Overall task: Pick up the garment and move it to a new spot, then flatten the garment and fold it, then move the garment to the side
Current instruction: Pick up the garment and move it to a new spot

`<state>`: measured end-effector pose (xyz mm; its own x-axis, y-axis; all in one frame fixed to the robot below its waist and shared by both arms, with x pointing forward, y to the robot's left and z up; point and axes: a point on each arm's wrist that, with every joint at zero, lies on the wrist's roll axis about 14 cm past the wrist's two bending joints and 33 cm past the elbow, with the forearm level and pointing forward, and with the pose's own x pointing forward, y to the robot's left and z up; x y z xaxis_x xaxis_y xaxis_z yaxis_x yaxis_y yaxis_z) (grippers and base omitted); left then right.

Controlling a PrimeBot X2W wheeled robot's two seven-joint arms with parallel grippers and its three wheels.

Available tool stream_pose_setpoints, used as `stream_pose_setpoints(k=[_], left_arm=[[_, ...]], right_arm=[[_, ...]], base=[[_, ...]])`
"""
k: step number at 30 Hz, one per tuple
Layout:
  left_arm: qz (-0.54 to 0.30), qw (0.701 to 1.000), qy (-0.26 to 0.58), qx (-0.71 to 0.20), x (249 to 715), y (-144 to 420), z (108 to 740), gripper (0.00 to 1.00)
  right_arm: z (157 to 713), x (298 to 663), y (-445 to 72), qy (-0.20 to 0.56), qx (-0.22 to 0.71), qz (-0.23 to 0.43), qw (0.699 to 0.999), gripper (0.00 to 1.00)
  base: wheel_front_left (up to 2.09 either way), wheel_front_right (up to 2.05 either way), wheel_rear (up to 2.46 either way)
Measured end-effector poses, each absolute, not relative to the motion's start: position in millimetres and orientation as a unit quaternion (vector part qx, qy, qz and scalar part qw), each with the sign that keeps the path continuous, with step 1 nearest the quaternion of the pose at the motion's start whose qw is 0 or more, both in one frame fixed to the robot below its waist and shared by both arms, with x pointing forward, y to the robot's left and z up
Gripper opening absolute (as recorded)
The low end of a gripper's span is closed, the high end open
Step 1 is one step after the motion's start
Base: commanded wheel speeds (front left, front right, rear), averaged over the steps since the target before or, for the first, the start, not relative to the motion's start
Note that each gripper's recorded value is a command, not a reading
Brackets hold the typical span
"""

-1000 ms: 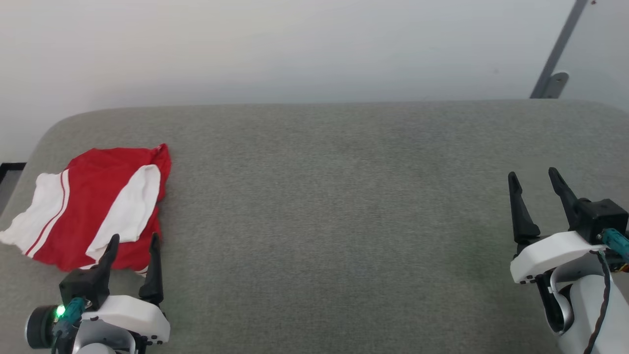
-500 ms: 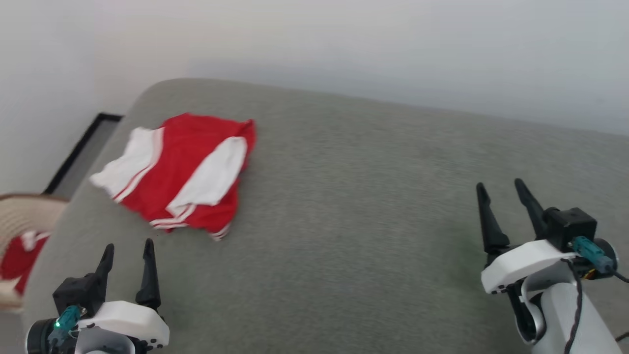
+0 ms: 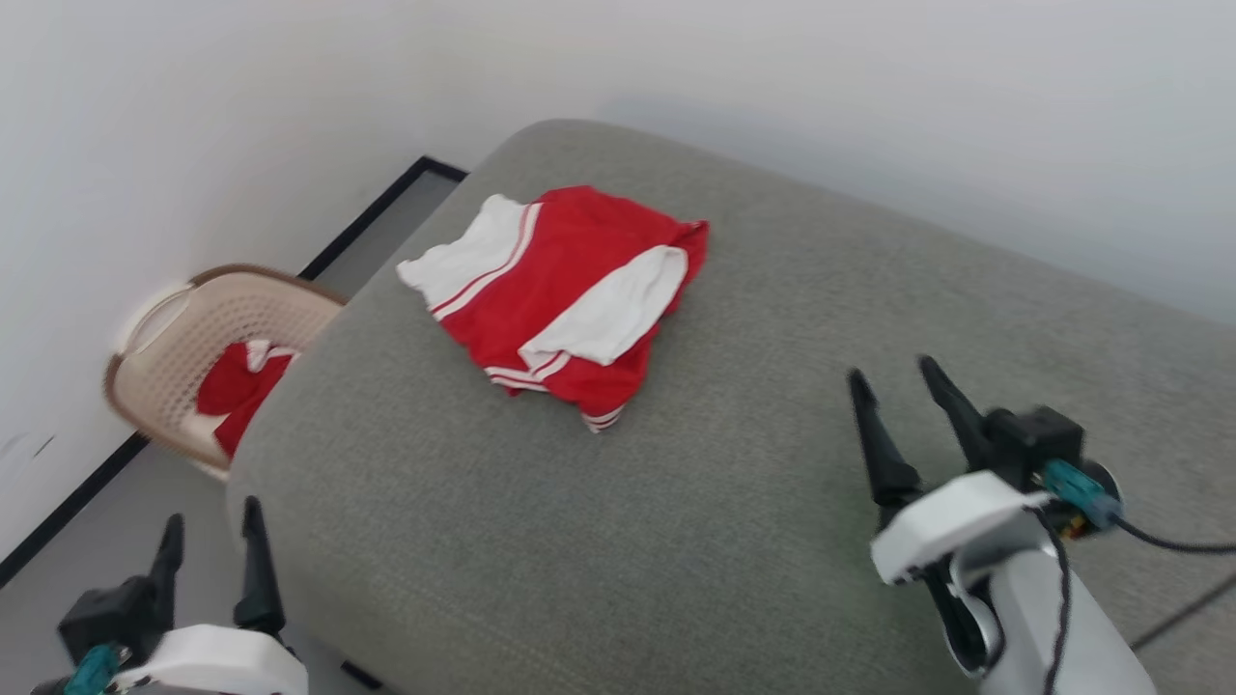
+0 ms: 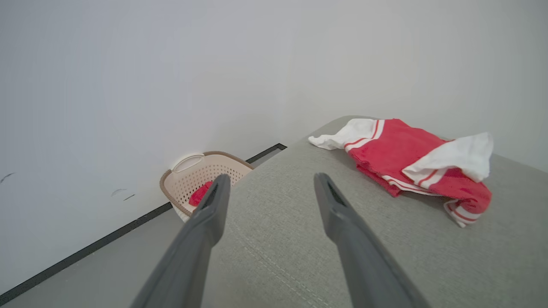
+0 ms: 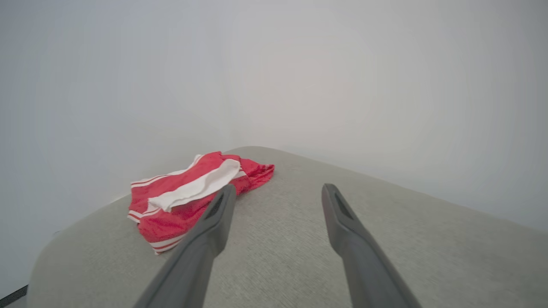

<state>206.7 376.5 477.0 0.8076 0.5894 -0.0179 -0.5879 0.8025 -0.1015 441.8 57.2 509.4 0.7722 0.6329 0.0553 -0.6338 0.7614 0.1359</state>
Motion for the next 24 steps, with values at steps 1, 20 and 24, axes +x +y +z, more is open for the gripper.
stream_pose_setpoints(k=[1,20,24], left_arm=[[0.321,0.946,-0.009,-0.052,199.3,379.8,477.5,1.00],[0.270,0.962,-0.001,-0.036,243.3,359.9,484.7,1.00],[0.223,0.975,0.006,-0.003,289.1,369.7,497.9,1.00]], right_arm=[[512.4,440.7,68.1,-0.005,0.076,0.350,0.934,1.00],[489.2,453.6,81.9,0.023,0.078,0.370,0.925,1.00],[481.6,462.7,64.6,0.024,0.074,0.352,0.933,1.00]], base=[[0.00,0.00,0.00],[0.00,0.00,0.00],[0.00,0.00,0.00]])
